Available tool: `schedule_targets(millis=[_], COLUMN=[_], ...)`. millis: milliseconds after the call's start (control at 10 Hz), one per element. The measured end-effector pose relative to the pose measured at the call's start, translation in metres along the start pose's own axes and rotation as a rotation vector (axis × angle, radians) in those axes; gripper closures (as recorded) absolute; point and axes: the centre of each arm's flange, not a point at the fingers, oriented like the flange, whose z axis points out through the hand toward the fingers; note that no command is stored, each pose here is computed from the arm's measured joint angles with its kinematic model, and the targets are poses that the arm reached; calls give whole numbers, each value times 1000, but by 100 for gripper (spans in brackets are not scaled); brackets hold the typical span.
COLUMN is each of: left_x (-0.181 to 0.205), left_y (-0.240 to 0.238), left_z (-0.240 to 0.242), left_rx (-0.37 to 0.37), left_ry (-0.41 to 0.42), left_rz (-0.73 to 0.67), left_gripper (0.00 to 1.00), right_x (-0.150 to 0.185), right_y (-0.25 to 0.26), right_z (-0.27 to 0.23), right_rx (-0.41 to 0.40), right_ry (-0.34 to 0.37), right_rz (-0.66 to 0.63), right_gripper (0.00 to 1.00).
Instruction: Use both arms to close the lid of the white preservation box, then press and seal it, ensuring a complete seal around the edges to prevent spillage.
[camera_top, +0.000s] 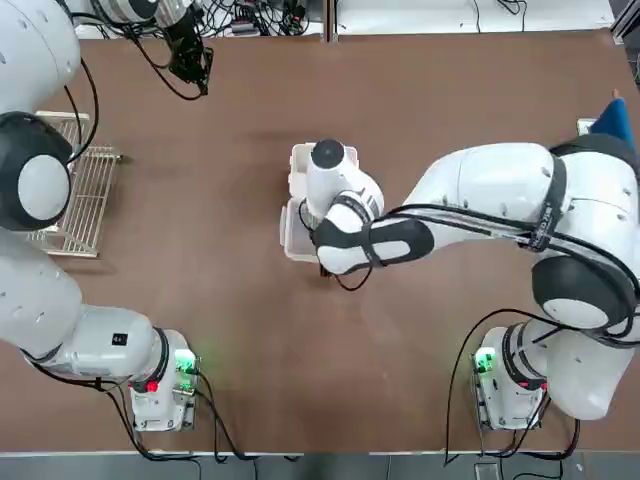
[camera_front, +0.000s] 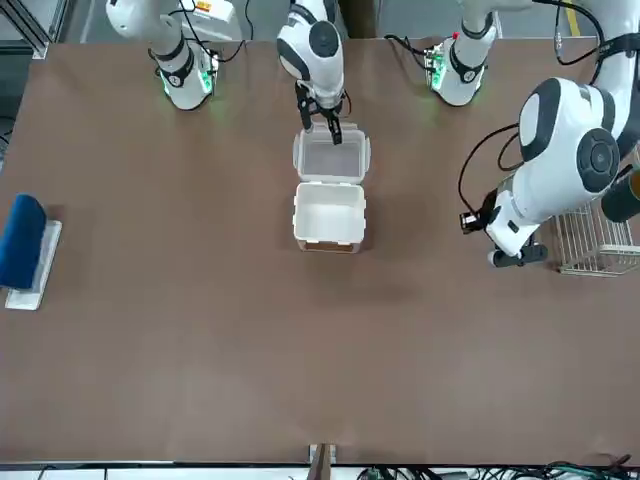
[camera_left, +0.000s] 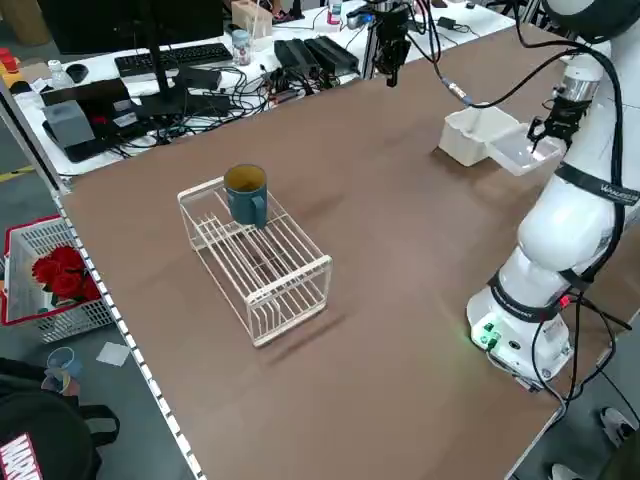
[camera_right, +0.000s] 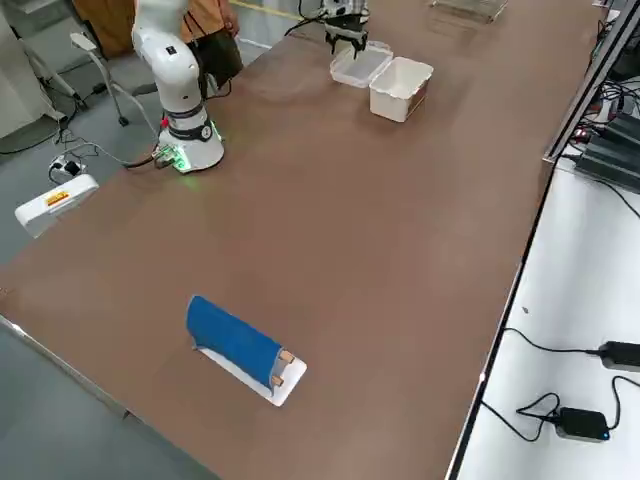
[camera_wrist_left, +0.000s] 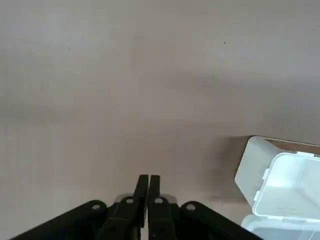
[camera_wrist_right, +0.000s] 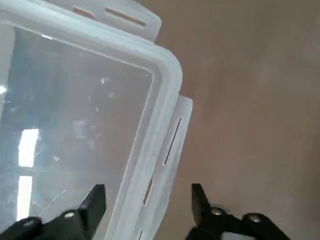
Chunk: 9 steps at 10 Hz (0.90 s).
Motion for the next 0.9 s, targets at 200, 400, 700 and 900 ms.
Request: schedule_targets(millis=[200,400,700,900], left_x=[0,0,0,0], left_y=[0,0,0,0], left_z=[0,0,0,-1], left_rx=[0,0,-1,-1], left_ry=[0,0,2,3], left_rz=[0,0,0,-1], left_gripper=[93,92,90,90], right_x=[1,2,4,5], right_y=[-1,-1,-4,-4], right_z=[0,0,-1,-1], right_rx=[1,0,-1,-10], right_ry=[0,1,2,3], right_rz=[3,4,9,22], right_gripper=[60,70,85,90])
